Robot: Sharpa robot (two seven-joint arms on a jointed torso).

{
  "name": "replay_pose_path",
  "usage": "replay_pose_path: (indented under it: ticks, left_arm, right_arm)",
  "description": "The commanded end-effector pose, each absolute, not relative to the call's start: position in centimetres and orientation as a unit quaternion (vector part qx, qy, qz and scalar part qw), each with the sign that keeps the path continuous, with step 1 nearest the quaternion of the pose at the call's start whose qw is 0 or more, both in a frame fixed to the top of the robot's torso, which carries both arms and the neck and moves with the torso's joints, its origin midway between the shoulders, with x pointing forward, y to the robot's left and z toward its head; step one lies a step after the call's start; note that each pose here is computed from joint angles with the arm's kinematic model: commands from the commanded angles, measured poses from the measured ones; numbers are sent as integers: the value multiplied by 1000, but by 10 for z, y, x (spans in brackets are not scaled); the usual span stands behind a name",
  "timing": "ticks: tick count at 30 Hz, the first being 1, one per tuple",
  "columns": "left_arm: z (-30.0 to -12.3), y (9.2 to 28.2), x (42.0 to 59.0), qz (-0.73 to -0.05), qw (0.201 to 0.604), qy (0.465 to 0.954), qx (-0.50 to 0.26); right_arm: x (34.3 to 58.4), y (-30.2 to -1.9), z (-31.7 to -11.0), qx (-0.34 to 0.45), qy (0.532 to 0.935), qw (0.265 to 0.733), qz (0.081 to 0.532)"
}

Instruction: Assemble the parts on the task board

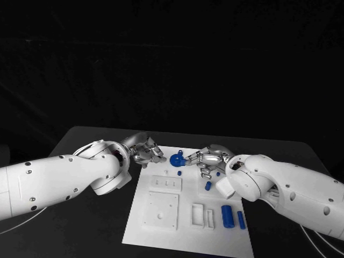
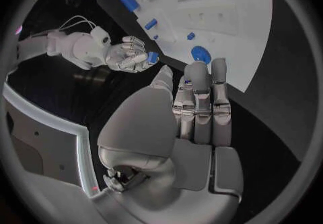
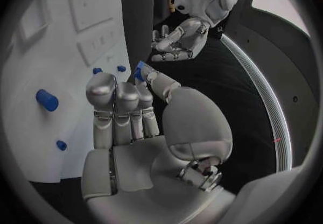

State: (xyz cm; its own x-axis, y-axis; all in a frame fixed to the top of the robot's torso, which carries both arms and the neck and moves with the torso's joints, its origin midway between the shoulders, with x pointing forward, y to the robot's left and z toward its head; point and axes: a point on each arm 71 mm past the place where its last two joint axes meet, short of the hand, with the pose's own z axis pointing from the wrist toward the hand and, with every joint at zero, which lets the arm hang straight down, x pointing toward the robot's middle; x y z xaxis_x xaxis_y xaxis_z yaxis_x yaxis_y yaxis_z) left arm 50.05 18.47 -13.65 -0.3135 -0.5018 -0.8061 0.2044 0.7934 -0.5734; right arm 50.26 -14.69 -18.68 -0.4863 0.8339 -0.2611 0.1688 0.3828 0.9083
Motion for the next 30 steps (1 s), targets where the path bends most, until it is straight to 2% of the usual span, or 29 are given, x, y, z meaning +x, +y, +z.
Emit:
replay_pose_path:
  ticks: [1,8,19,30]
  left_arm:
    - [-146,182,501,-378,473,771,-199]
    - [-153,177,504,-402,430,778,-219]
    - [-155,163,503,-430,406,787,-177]
    - [-155,158,501,-446,394,786,-166]
  right_arm:
    - [499,-142,-186,322,741,346,477]
    - [497,-144,-186,325,739,331,489]
    - [496,-143,-185,324,740,325,492]
    - [495,-142,-185,320,744,326,487]
